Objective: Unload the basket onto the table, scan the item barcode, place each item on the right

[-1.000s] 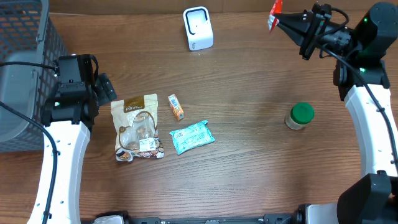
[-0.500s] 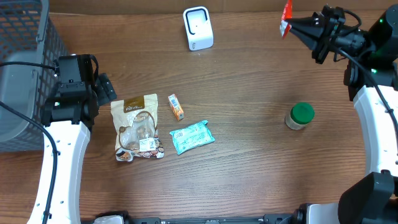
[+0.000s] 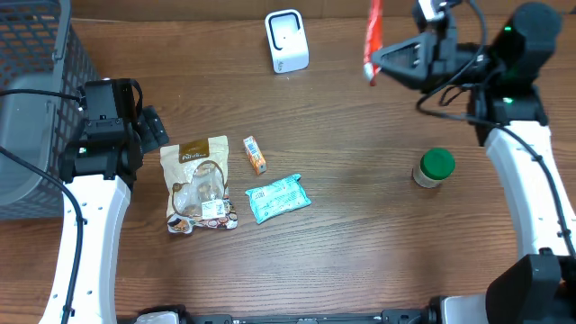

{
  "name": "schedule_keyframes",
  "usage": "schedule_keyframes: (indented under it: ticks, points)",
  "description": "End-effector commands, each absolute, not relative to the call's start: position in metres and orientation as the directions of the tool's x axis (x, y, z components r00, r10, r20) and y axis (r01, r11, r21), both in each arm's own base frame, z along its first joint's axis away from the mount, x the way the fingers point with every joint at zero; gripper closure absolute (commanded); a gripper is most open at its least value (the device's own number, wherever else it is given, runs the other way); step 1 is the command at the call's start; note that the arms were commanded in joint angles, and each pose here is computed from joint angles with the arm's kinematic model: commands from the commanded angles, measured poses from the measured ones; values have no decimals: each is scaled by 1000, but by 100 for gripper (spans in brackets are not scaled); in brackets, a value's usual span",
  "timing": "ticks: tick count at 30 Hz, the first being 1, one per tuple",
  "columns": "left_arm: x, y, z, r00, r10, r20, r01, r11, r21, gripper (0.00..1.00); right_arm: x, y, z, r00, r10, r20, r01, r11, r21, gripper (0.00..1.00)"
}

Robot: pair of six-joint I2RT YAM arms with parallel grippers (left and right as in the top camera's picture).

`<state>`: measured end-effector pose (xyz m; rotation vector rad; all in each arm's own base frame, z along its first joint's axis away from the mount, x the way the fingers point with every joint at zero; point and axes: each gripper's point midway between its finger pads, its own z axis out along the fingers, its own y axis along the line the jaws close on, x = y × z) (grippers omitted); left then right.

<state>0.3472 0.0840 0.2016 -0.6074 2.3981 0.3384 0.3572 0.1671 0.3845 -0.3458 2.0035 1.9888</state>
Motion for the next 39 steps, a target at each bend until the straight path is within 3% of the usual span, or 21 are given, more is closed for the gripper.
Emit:
schedule_keyframes:
  ticks: [1, 6, 9, 10, 13, 15, 20, 23, 29, 30, 39]
  points:
    - [349, 86, 207, -684, -335, -648, -509, 855, 96, 0, 337, 185, 385, -810, -46, -585, -584, -34, 811, 96]
    - [349, 86, 207, -684, -335, -648, -509, 855, 96, 0, 326, 196, 364, -768, -64, -637, -634, -61, 771, 96]
    - [349, 86, 207, -684, -335, -648, -509, 855, 96, 0, 328, 196, 344, -785, -42, -618, -618, -3, 786, 96]
    - [349, 86, 207, -684, -335, -648, -509, 855, 96, 0, 332, 195, 332, -803, -30, -595, -596, 57, 801, 96]
    - [349, 86, 207, -684, -335, -648, -509, 855, 96, 0, 352, 178, 263, -895, 25, -445, -391, 434, 812, 96]
    - [349, 86, 207, -684, -335, -648, -509, 855, 96, 0, 356, 162, 235, -920, 51, -388, -288, 583, 760, 96]
    - [349, 86, 207, -684, -335, -648, -509, 855, 96, 0, 348, 118, 185, -957, 93, -275, -81, 823, 562, 96]
    - [349, 86, 207, -684, -335, -648, -509, 855, 96, 0, 352, 83, 167, -950, 113, -291, -5, 927, 374, 96]
    - [349, 86, 207, -684, -335, -648, -509, 855, 96, 0, 364, 34, 160, -923, 125, -365, 90, 990, 113, 92]
    - [349, 86, 207, -684, -335, -648, -509, 855, 96, 0, 368, 33, 162, -916, 125, -382, 90, 990, 109, 96]
    - [349, 86, 207, -684, -335, -648, -509, 855, 96, 0, 415, 48, 233, -797, 98, -596, 27, 991, 128, 96]
